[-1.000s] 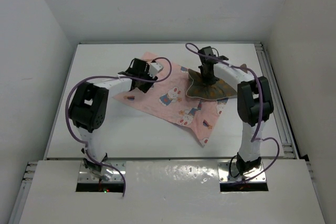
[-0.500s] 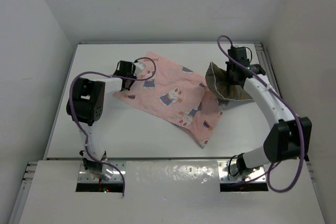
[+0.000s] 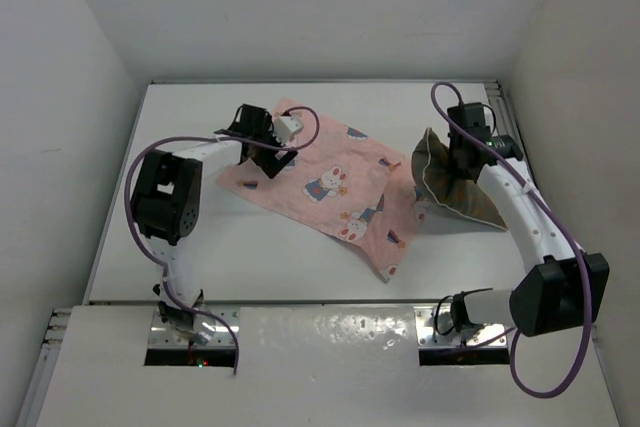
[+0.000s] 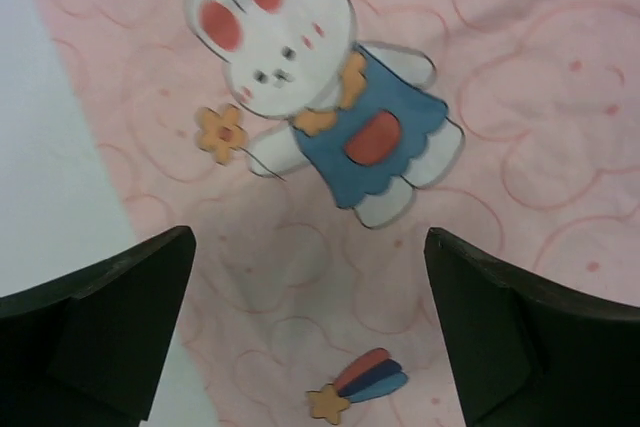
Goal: Put the pillow into the pillowcase
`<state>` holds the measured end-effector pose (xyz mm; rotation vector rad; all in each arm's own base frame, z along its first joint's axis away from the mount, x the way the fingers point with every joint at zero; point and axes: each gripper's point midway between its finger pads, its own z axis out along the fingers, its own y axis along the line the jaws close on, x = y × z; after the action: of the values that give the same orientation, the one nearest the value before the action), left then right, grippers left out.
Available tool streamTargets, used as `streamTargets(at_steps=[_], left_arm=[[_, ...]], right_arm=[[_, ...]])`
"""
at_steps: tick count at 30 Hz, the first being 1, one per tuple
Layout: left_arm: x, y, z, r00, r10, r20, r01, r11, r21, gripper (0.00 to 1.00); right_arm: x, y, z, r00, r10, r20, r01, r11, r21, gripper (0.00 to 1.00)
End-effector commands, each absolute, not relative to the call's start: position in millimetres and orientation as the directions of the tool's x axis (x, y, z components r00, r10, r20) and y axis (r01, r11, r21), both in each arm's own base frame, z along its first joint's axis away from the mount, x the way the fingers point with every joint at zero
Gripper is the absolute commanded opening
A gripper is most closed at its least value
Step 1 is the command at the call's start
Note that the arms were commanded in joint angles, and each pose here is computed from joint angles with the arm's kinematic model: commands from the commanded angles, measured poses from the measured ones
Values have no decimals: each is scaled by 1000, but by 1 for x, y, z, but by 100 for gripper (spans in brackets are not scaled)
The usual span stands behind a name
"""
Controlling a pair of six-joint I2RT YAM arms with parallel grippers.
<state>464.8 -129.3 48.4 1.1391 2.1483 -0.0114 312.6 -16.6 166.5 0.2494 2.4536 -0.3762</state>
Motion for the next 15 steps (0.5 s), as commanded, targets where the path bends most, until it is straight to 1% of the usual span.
streamTargets(at_steps=[1,2,3,4,5,6,7,8,10,12,14,15], left_arm=[[434,-130,23,-369,757,-539,787,563,252,96],[434,-127,19,-373,760,-532,782,566,260,73],[435,-118,11,-403,765,-502,766,582,272,55],[442,-107,12,-431,754,-496,739,611,285,41],[446,-97,11,-457,744,-487,715,633,297,22],[450,-86,3,-491,731,-473,692,657,298,15],[461,-60,5,-533,714,-455,638,692,339,13],[466,-46,4,-554,709,-436,608,703,369,11],[476,-6,0,-585,717,-378,554,694,459,7],[491,16,10,-576,735,-358,515,666,539,7],[504,21,25,-553,747,-368,489,649,583,13],[518,18,42,-529,749,-400,467,650,599,18]], right_arm=[[310,-34,185,-736,97,-670,332,914,-233,0],[309,-32,182,-744,96,-661,321,920,-226,0],[309,-31,179,-749,97,-655,316,922,-225,0],[308,-30,172,-766,96,-636,307,923,-230,0],[306,-27,165,-779,104,-618,299,928,-220,0],[306,-25,159,-785,109,-609,293,933,-211,0],[302,-20,145,-807,110,-580,274,940,-202,0],[305,-12,138,-808,112,-578,257,950,-175,0],[304,14,113,-835,102,-541,195,974,-117,0],[300,31,95,-855,95,-510,159,984,-84,0],[301,47,85,-863,95,-495,142,988,-57,0],[301,56,82,-868,97,-488,127,991,-28,0]])
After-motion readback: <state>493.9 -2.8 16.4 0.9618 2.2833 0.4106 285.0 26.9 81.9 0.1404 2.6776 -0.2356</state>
